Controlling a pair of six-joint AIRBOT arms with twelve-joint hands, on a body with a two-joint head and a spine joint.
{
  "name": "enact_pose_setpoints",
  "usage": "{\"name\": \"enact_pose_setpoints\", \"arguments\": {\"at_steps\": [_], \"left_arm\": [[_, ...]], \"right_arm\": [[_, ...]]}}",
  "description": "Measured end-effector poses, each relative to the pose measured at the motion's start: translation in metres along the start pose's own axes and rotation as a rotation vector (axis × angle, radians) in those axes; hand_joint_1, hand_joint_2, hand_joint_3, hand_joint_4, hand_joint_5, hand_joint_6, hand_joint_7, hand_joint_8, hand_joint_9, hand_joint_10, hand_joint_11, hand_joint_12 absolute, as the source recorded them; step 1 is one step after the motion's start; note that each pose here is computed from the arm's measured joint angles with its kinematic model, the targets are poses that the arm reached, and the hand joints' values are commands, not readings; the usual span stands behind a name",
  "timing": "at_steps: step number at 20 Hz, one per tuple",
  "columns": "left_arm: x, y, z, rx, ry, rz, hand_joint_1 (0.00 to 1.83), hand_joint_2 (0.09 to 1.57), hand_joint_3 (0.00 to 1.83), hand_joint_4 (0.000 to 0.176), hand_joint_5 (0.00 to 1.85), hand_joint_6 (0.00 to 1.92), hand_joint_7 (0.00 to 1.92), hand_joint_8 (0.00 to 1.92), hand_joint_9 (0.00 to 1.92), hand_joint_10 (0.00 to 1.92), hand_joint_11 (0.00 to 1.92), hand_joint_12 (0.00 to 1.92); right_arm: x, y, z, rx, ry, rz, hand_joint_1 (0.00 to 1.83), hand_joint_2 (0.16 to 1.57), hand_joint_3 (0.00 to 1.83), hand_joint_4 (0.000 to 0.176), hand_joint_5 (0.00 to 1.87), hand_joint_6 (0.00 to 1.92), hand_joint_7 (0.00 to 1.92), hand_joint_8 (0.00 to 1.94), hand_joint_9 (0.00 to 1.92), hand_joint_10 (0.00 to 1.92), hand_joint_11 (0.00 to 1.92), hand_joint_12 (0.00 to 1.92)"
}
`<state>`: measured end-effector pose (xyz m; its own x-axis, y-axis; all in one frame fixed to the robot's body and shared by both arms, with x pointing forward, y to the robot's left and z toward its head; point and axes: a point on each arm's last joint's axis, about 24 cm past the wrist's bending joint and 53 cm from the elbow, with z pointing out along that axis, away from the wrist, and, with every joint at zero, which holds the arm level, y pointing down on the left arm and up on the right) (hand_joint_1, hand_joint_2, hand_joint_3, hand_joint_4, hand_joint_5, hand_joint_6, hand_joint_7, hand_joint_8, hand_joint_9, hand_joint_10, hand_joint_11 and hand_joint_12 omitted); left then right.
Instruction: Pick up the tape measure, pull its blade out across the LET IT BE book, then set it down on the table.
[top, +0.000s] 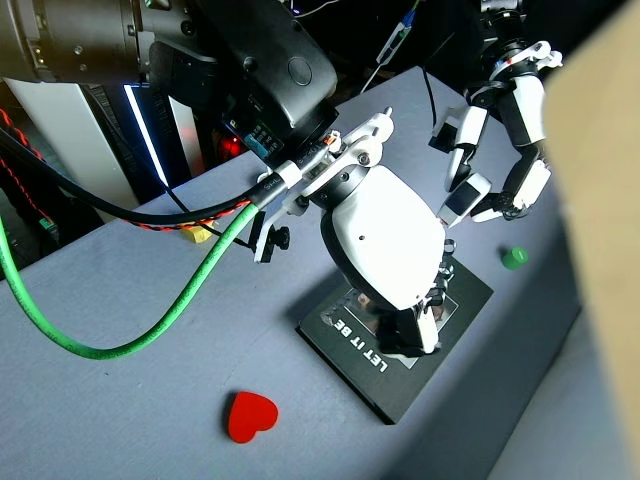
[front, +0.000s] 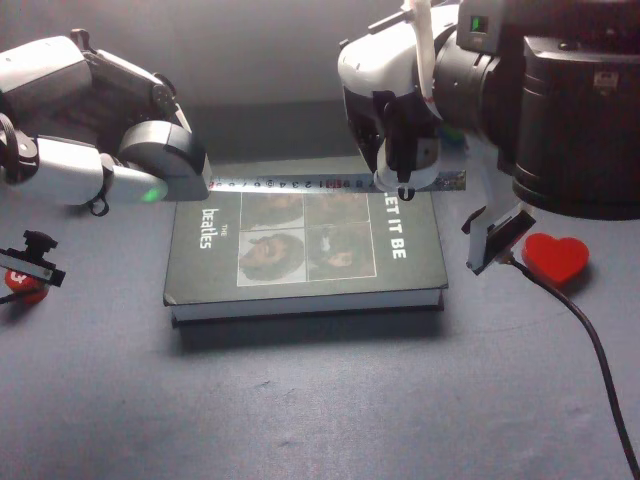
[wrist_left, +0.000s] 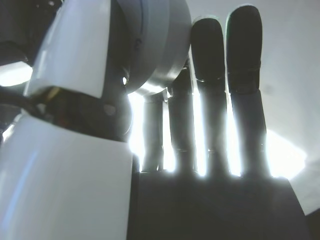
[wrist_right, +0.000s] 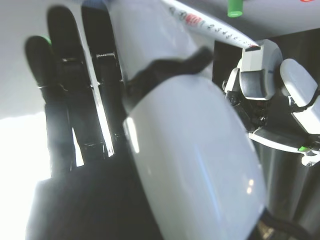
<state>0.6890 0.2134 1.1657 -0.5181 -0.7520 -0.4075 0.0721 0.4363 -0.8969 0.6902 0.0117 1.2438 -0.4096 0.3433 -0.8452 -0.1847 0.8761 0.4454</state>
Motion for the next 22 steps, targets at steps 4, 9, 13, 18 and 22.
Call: {"name": "enact_pose_setpoints", "arguments": {"at_steps": [4,9,13,18,22], "left_arm": [[0.0,0.0,0.0,0.0,0.0,0.0,1.37,1.14,0.0,0.0,0.83,1.03,0.96,1.06,0.87,1.32,0.8,1.1],[0.0,0.0,0.0,0.0,-0.001,-0.003,1.37,1.14,0.0,0.0,0.82,1.03,0.96,1.05,0.87,1.33,0.78,1.18],[0.0,0.002,0.0,-0.004,-0.002,-0.012,1.37,1.14,0.0,0.0,0.82,1.03,0.95,1.05,0.88,1.34,0.78,1.17],[0.0,0.002,0.0,-0.005,-0.004,-0.017,1.37,1.14,0.0,0.0,0.82,1.03,0.96,1.06,0.88,1.31,0.82,1.1],[0.0,0.002,0.0,-0.004,-0.004,-0.019,1.37,1.14,0.0,0.0,0.82,1.03,0.96,1.06,0.88,1.31,0.81,1.1]], "right_arm": [[-0.001,0.0,0.0,0.0,-0.002,-0.002,1.21,1.12,0.0,0.023,0.93,1.09,1.04,0.87,1.12,0.12,0.6,1.24],[-0.001,-0.001,0.0,0.0,-0.003,-0.002,1.21,1.12,0.0,0.022,0.93,1.1,1.04,0.87,1.12,0.12,0.6,1.24],[-0.001,-0.002,-0.001,-0.002,-0.003,-0.002,1.21,1.12,0.0,0.022,0.93,1.11,1.02,0.88,1.11,0.12,0.59,1.24],[-0.008,-0.014,-0.002,0.014,-0.013,-0.01,1.21,1.13,0.0,0.021,0.9,1.14,1.01,0.92,1.1,0.13,0.59,1.24],[-0.009,-0.018,-0.007,0.013,-0.015,-0.014,1.21,1.13,0.0,0.017,0.93,1.13,1.0,0.9,1.11,0.14,0.59,1.25]]}}
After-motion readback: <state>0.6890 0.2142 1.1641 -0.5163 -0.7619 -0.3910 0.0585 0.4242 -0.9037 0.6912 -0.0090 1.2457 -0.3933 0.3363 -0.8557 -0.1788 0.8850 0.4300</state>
